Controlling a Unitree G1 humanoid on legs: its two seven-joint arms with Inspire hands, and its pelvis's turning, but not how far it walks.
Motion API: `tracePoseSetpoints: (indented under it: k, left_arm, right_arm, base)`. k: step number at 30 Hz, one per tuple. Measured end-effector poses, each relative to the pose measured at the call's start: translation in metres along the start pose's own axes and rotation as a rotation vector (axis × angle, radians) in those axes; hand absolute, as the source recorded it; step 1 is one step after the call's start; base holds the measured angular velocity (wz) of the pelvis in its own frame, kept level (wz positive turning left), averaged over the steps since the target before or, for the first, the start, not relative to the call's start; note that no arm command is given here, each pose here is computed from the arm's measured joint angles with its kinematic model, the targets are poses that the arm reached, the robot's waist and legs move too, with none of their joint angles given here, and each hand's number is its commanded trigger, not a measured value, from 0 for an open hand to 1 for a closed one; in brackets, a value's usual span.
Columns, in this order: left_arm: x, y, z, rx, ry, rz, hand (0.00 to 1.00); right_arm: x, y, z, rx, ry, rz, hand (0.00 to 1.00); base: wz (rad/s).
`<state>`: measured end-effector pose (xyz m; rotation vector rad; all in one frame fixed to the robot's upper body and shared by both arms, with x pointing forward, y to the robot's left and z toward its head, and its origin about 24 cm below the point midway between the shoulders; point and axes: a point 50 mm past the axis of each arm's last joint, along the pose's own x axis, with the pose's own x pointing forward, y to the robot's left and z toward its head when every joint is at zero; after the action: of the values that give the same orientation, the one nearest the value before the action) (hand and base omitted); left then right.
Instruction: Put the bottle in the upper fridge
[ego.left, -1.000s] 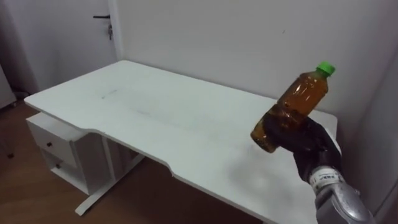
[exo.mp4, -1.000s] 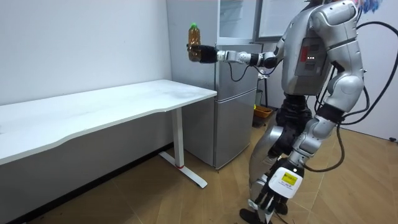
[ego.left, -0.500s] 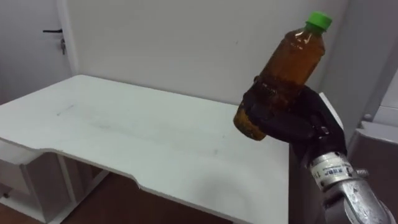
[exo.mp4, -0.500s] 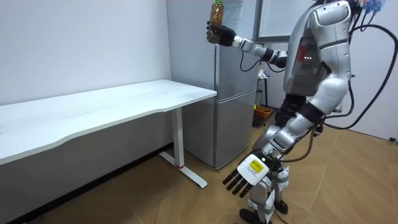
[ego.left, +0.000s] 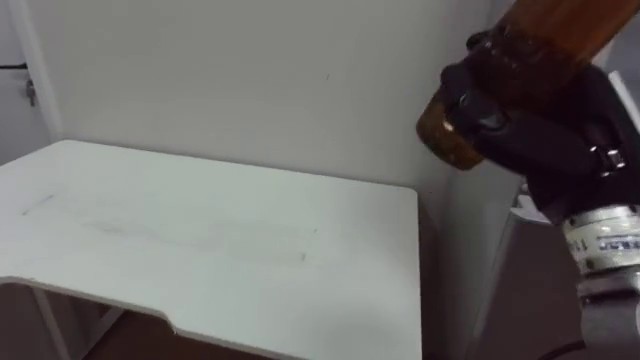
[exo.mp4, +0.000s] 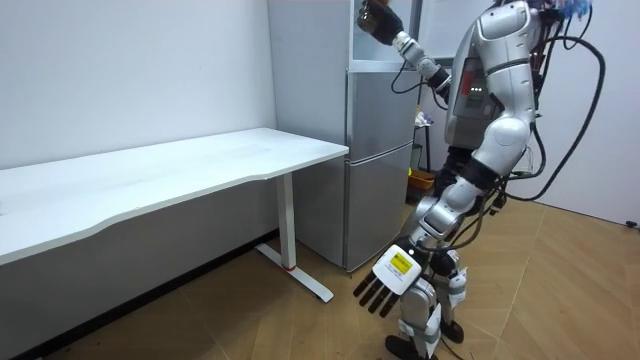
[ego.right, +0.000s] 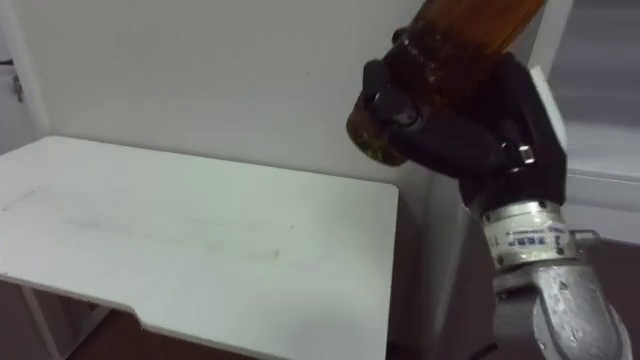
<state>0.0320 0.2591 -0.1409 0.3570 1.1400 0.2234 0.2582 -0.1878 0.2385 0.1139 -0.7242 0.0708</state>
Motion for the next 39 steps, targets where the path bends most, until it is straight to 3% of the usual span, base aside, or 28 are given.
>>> tracePoseSetpoints:
  k: [9,22,29,39]
  left_arm:
    - [0.001,0.004,0.002,0.015,-0.004,0.017,0.00]
    - [0.003,0.002,-0.001,0.008,0.018,0.024,0.00]
    - [0.003,0.000,-0.003,0.017,0.030,0.020,0.00]
    - [0.004,0.002,-0.002,0.024,0.030,0.061,0.00]
  right_arm:
    - [-0.009,-0.021,0.013,-0.053,-0.034,-0.103,1.00]
    - [-0.009,-0.029,0.027,-0.154,-0.086,-0.119,1.00]
    - [-0.009,-0.030,0.028,-0.167,-0.092,-0.121,1.00]
    - [-0.017,-0.055,0.011,-0.214,0.010,-0.195,1.00]
  base:
    - [-0.17]
    - [-0.18]
    - [-0.06]
    - [0.00]
